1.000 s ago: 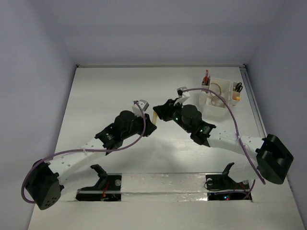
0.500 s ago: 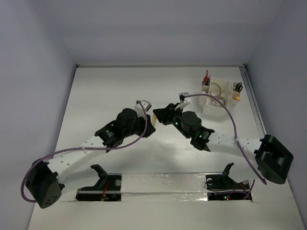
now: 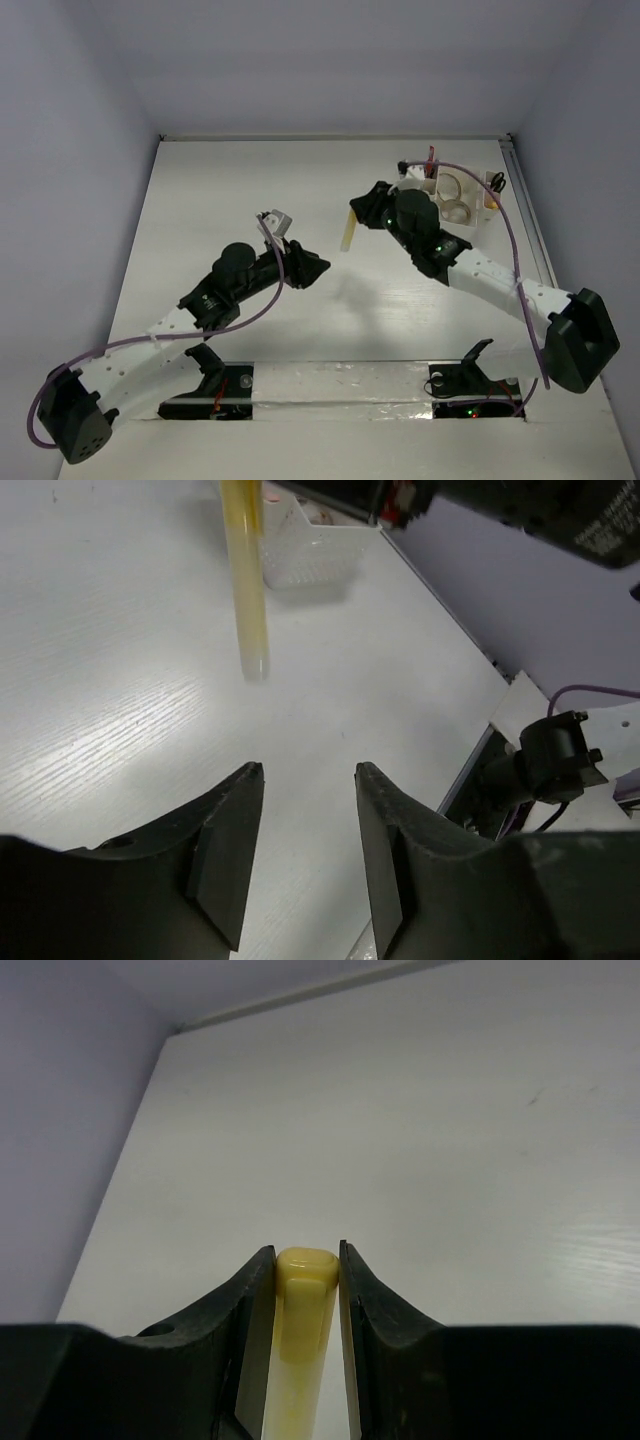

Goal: Sort the stationery into containers
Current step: Close the pen cap on the pen, then place the pen in the storage box.

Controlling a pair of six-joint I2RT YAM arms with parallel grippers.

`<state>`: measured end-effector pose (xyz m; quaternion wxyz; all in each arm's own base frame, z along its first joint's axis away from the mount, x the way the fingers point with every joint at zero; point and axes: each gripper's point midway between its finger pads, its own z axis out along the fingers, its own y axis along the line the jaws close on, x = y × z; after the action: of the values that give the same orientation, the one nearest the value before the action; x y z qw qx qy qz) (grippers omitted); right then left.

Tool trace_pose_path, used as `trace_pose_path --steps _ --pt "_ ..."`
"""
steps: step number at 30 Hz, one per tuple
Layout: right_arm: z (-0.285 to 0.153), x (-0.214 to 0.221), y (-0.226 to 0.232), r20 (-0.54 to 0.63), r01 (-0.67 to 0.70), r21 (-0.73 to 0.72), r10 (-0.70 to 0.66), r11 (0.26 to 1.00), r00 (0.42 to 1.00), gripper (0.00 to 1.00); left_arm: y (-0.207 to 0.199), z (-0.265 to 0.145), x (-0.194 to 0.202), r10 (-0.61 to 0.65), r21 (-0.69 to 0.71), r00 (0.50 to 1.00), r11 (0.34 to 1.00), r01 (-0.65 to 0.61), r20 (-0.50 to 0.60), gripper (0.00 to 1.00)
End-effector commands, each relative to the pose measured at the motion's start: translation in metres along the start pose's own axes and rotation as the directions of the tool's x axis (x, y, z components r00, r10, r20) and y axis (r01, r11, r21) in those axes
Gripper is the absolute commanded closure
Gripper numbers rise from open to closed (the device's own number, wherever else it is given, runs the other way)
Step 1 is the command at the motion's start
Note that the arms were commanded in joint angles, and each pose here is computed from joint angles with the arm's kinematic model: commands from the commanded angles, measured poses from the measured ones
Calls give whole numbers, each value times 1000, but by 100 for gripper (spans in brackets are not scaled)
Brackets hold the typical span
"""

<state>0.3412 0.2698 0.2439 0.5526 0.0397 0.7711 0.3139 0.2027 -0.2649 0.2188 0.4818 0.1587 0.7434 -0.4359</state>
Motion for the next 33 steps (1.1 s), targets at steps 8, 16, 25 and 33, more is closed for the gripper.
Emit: trace_pose_path --steps 8,16,25,33 --pt "-81 -189 -138 378 -19 482 -189 876 906 100 -21 -26 -12 -7 100 988 995 -8 153 30" --pt "-165 -246 -221 456 -135 770 -391 623 799 100 -12 -35 -21 45 73 962 995 -68 271 28" --pt "-153 -265 -280 395 -150 862 -458 484 796 100 -10 -45 -12 61 60 957 995 -81 285 1" --pt "-125 -268 -302 327 -88 896 -512 436 795 100 -13 -44 -9 64 67 959 994 -85 277 1"
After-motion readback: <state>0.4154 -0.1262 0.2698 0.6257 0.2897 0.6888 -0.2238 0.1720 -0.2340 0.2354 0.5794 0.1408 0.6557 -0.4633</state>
